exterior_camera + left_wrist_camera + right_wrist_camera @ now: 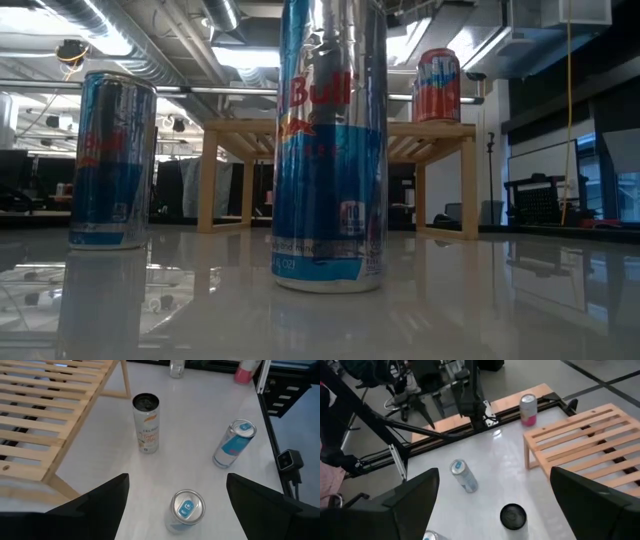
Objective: Place canned beverage on shelf
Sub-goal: Put the left white yellow soda can on the shelf
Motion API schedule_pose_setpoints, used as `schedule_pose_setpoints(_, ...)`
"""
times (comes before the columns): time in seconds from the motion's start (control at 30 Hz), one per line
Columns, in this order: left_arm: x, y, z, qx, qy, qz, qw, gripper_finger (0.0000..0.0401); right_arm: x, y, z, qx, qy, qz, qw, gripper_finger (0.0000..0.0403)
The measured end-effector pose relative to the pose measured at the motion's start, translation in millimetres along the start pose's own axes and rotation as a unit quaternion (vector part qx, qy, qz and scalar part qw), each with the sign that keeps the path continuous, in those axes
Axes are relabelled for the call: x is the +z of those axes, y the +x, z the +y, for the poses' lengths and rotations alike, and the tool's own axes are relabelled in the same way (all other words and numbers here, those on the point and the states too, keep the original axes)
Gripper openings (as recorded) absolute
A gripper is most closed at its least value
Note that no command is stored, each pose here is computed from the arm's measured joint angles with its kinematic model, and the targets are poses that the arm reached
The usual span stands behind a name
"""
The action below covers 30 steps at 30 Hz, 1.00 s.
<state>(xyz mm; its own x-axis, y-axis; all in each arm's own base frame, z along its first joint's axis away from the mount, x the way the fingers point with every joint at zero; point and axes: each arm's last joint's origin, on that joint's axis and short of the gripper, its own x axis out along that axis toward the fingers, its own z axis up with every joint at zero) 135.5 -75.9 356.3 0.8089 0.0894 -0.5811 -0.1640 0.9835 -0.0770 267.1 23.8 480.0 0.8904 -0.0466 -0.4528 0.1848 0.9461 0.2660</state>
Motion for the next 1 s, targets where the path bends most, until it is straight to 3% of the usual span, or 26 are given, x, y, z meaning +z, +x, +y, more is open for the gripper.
schedule_pose_setpoints(0.47, -3.9, -3.0, -2.1, -0.005, 0.003, 0.007, 1.000, 0.0324, -18.6, 38.7, 26.0, -0.007, -0.046, 0.048, 0.998, 0.0372)
schedule_pose_setpoints(0.67, -6.0, -3.1, 0.0, 0.010, -0.004, 0.012, 1.000, 0.0324, -27.5, 56.5, 24.8, -0.030, -0.072, 0.086, 0.993, 0.0372)
schedule_pose_setpoints(1.0, -6.4, -2.6, 0.2, 0.016, -0.001, 0.013, 1.000, 0.0324, -31.2, 70.1, 25.8, -0.046, -0.089, 0.093, 0.991, 0.0372)
